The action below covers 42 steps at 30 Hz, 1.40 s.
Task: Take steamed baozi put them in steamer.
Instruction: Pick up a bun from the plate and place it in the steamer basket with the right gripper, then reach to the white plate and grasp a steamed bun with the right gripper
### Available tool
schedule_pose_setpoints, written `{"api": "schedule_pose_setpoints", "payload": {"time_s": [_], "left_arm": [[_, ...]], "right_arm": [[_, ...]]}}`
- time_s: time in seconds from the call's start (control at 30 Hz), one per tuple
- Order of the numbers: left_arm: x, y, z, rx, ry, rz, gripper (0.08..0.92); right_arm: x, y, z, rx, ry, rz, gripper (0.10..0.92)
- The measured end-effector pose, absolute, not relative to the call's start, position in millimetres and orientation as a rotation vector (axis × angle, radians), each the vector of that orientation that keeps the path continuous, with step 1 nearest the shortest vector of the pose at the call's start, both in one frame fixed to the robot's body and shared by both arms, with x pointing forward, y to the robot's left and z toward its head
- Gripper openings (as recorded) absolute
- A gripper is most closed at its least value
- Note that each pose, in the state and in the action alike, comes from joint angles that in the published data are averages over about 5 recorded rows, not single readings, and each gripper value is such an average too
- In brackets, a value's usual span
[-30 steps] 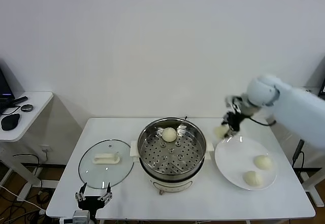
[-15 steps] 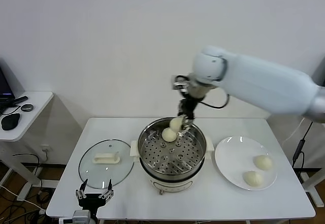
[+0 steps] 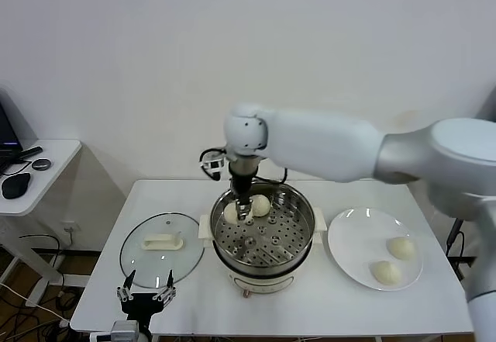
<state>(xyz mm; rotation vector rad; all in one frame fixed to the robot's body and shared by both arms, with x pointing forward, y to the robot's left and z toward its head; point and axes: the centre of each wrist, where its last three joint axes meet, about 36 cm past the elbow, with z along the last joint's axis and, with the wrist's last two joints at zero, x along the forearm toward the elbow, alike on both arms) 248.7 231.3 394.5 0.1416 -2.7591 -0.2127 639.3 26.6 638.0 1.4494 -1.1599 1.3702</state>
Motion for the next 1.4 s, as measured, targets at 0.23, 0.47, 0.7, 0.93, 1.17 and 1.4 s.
{"api": "schedule_pose_setpoints", "payload": {"time_s": [0.23,0.47,0.7,0.93,1.17,1.4], "left_arm": [[249.7,231.7,395.5,0.138,-2.764,-0.214,0.823],[251.7,230.6,394.9,0.133,-2.765,-0.207,0.823],[253.4,230.4,393.1,0.135,-2.764,-0.203,0.823],[251.7,231.7,395.0,0.135,-2.764,-0.206,0.823],[251.8,234.6,392.6,0.136,-2.755,-0.211,0.823],[251.2,238.5,396.6,0.139,-2.757,-0.203,0.823]], "right_arm": [[640.5,43.0,608.5,1.431,-1.132,1.368,0.502],[639.1,48.5,594.7,1.426,-1.126,1.367,0.64],[638.9,44.3,598.7,1.427,-1.136,1.368,0.807],[642.7,9.8,640.4,1.428,-1.174,1.374,0.822],[649.8,-90.1,697.1,1.351,-1.24,1.381,0.823],[639.3,-216.2,701.0,1.241,-1.262,1.377,0.823]]}}
